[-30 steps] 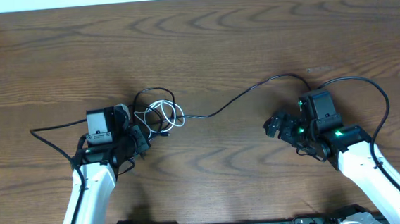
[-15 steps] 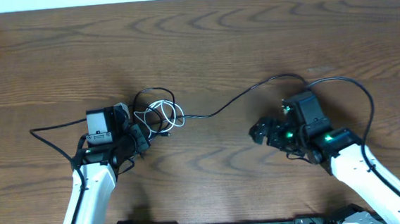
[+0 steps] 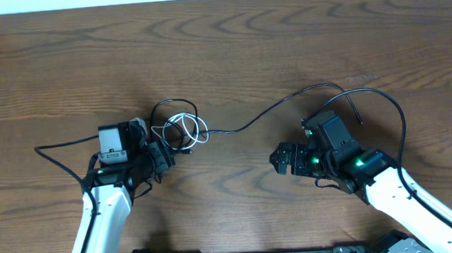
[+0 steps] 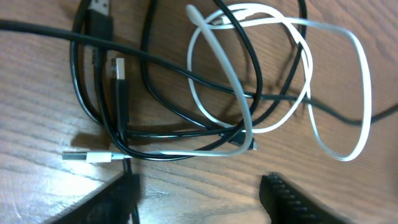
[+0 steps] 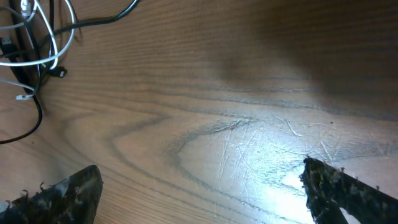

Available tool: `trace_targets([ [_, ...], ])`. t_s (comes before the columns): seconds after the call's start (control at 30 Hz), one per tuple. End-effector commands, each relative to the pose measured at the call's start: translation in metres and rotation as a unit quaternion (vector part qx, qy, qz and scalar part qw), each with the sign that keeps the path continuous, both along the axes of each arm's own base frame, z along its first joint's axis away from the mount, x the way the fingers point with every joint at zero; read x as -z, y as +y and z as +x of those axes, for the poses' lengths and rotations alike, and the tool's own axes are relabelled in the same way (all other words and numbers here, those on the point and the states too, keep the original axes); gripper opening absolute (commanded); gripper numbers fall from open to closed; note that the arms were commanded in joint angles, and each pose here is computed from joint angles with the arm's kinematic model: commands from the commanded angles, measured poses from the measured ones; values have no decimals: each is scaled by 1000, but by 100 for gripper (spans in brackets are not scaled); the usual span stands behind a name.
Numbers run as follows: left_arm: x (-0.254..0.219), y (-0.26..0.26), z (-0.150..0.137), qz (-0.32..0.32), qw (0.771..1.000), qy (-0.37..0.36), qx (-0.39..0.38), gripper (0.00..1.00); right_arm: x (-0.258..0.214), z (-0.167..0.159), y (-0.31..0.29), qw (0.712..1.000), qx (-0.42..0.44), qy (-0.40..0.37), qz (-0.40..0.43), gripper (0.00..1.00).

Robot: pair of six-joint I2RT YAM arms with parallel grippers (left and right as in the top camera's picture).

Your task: Untangle cables

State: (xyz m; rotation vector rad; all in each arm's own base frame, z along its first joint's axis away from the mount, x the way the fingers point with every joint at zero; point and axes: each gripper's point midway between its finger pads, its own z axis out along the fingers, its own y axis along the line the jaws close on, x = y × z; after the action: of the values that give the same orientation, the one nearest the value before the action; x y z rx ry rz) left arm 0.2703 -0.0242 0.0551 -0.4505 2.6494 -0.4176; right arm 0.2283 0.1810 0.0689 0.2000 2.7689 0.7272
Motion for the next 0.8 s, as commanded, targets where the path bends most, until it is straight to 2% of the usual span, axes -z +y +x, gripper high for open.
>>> trace_targets([
  [0.0, 4, 1, -2, 6, 1000, 6, 1, 74, -2, 1, 2, 1000, -10, -4, -2, 99],
  [0.3, 4, 1, -1, 7, 1000, 2, 1, 77, 0, -4, 2, 1000, -13, 8, -3, 99],
  [0.33, 4, 1, -1, 7, 1000, 2, 1, 98, 0, -5, 1, 1000, -13, 8, -4, 99],
  [0.77, 2, 1, 2, 7, 1000, -3, 1, 98, 0, -4, 2, 1000, -13, 7, -3, 99],
])
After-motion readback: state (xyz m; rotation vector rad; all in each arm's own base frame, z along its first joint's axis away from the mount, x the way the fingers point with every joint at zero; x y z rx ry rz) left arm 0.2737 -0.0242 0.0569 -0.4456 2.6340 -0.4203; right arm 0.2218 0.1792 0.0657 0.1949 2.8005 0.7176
